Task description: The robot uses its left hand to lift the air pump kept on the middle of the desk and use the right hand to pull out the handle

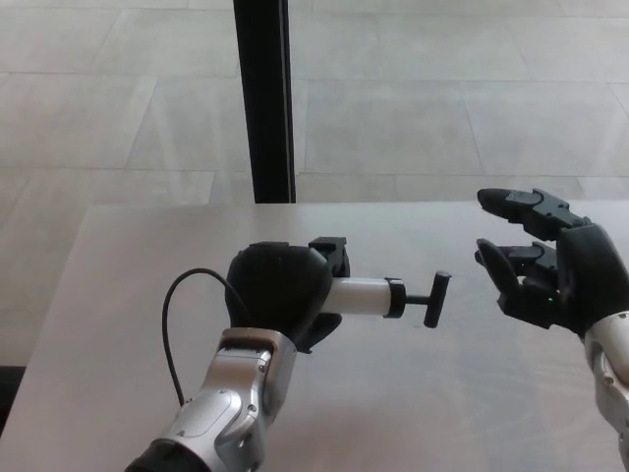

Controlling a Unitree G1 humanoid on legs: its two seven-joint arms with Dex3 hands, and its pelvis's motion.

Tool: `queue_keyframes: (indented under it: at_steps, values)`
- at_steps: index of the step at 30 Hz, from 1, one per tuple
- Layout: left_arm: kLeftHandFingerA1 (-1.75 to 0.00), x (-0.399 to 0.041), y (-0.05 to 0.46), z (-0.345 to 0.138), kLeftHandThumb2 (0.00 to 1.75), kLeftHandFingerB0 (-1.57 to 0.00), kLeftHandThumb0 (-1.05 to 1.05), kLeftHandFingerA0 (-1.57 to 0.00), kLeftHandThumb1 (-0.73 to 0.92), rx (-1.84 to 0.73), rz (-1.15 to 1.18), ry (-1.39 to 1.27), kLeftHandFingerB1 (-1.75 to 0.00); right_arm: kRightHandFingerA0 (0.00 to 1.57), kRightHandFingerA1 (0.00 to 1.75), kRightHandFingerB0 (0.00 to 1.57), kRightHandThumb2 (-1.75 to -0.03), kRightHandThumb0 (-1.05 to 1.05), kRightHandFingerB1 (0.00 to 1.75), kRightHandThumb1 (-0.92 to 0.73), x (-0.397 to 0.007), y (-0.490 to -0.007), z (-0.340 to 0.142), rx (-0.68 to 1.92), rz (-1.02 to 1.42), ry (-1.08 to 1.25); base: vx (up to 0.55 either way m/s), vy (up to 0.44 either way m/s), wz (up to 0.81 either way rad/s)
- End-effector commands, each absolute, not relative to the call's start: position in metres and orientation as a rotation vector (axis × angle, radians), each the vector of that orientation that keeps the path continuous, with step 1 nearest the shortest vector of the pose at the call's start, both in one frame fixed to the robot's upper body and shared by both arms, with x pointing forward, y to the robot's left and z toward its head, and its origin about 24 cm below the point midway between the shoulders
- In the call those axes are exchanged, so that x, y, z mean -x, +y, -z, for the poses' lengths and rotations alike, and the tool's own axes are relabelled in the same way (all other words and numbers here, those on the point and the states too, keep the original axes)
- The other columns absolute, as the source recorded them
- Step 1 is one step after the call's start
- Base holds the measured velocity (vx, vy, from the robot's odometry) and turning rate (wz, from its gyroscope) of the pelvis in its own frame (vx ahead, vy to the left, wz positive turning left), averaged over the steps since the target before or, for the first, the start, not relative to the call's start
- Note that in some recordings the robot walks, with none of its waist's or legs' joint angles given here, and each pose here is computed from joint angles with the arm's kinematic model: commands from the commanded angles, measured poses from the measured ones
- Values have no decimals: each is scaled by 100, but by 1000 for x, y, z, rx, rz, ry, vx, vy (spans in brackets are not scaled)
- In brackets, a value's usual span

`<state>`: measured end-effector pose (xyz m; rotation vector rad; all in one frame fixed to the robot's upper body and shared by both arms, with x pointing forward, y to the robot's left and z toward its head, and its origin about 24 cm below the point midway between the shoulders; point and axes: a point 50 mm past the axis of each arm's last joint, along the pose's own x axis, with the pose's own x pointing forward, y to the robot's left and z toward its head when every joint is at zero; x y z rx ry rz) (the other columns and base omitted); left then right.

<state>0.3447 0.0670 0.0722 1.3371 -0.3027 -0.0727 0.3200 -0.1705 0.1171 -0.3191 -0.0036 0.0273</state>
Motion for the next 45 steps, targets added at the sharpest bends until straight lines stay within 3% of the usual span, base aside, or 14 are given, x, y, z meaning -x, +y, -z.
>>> queue_keyframes:
  at_steps: [1, 11, 14, 25, 27, 29, 30, 31, 33, 34, 36, 38, 39, 45]
  values:
    - [-159, -349, 70, -76, 83, -85, -20, -92, 66, -1369, 41, -275, -92, 51, 82, 34, -91, -61, 51, -56, -325, -169, -113, 360, 15, 51, 0, 0, 0]
    - [-170, -345, 59, -82, 75, -73, -23, -87, 74, -1289, 27, -286, -139, 52, 130, 43, -60, -49, 42, -65, -334, -179, -107, 342, 74, 88, 0, 0, 0]
    - [-163, -344, 57, -87, 73, -76, -25, -88, 76, -1285, 19, -304, -113, 53, 143, 43, -59, -52, 40, -65, -335, -182, -105, 334, 73, 104, 0, 0, 0]
    - [-174, -340, 52, -100, 89, -77, -13, -87, 61, -1098, -29, -264, -116, 56, 87, 45, -59, -54, 38, -65, -333, -178, -95, 359, 42, 114, 0, 0, 0]
    - [-133, -338, 53, -100, 103, -86, -17, -118, 51, -1082, -44, -278, -102, 56, 86, 45, -60, -54, 37, -65, -333, -177, -95, 360, 36, 115, 0, 0, 0]
    - [-170, -339, 55, -100, 91, -82, -14, -89, 59, -1084, -48, -260, -100, 56, 78, 39, -87, -56, 51, -52, -333, -175, -98, 345, 23, 110, 0, 0, 0]
    - [-131, -338, 55, -100, 104, -84, -17, -117, 50, -1087, -45, -264, -91, 58, 79, 39, -87, -55, 51, -51, -333, -174, -98, 337, 21, 106, 0, 0, 0]
    - [-174, -338, 55, -99, 91, -82, -12, -88, 59, -1078, -43, -262, -101, 56, 86, 47, -59, -51, 37, -63, -333, -174, -99, 334, 20, 102, 0, 0, 0]
    - [-175, -338, 54, -98, 101, -82, -12, -90, 51, -1072, -43, -263, -108, 57, 103, 48, -59, -48, 38, -62, -333, -175, -101, 329, 17, 81, 0, 0, 0]
    - [-136, -338, 54, -98, 107, -80, -17, -122, 47, -1074, -44, -260, -84, 60, 100, 49, -59, -48, 38, -62, -333, -175, -102, 331, 19, 78, 0, 0, 0]
    - [-175, -336, 53, -95, 105, -75, -13, -92, 53, -1079, -35, -259, -144, 59, 88, 49, -60, -46, 37, -65, -333, -177, -105, 330, 28, 57, 0, 0, 0]
    - [-141, -336, 54, -94, 106, -95, -20, -124, 49, -1096, -33, -261, -118, 60, 82, 48, -60, -45, 37, -66, -334, -177, -108, 333, 30, 41, 0, 0, 0]
    - [-175, -336, 54, -94, 96, -76, -15, -91, 58, -1097, -30, -245, -146, 60, 73, 47, -60, -45, 37, -67, -334, -177, -111, 340, 36, 39, 0, 0, 0]
    - [-175, -335, 54, -91, 98, -74, -14, -92, 58, -1089, -26, -269, -149, 60, 67, 40, -86, -48, 51, -54, -337, -179, -118, 359, 49, 9, 0, 0, 0]
